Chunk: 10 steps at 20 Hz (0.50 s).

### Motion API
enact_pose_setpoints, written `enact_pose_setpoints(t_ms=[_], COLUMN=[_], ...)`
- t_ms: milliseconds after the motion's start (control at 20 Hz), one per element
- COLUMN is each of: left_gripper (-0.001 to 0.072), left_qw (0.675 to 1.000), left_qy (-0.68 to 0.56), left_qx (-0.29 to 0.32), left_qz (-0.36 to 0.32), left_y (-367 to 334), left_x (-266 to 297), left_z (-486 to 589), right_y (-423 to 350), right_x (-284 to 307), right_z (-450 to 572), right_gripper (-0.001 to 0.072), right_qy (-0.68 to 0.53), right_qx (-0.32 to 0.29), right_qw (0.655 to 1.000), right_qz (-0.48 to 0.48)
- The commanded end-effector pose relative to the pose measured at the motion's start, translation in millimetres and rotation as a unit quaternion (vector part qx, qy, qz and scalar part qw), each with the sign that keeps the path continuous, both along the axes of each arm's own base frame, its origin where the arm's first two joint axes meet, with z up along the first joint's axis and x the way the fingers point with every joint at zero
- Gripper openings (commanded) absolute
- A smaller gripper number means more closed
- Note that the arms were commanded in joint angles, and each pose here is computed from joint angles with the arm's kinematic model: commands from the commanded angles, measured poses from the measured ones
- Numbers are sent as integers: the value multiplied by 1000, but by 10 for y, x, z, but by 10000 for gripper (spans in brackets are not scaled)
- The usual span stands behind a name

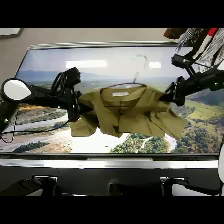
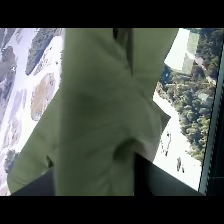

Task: Fold the clothes and pants, and hang the long-sleeved shirts on hangers.

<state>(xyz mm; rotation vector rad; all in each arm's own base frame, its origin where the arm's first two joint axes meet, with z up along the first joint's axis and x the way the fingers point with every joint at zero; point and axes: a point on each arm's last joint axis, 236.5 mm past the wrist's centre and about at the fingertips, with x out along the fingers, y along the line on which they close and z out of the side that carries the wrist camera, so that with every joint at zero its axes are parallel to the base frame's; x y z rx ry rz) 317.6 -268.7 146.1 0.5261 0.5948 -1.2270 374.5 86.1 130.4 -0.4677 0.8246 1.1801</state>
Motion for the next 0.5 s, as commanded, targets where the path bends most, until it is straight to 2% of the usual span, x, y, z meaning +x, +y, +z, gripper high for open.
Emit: enact_pose_setpoints(t_ms=[0, 200, 250, 400, 450], left_gripper=[407, 436, 539, 557, 584], left_qw=[998, 994, 991, 976, 967], left_qy=[15, 16, 21, 54, 75], left_qx=[-26, -39, -41, -57, -68], left_qz=[60, 105, 125, 201, 233], left_y=[1, 123, 196, 451, 542], left_x=[157, 305, 357, 517, 571], left_z=[73, 170, 193, 216, 214], right_y=[7, -50, -73, -61, -65], right_x=[-167, -374, -419, -600, -663], right_z=[320, 647, 710, 968, 1042], right_gripper=[20, 20, 20, 20, 20], right_qy=[-29, -77, -87, -129, -141], right_qx=[-10, -40, -48, -58, -63], right_qw=[999, 996, 994, 989, 987], right_qz=[-16, -33, -40, -45, -49])
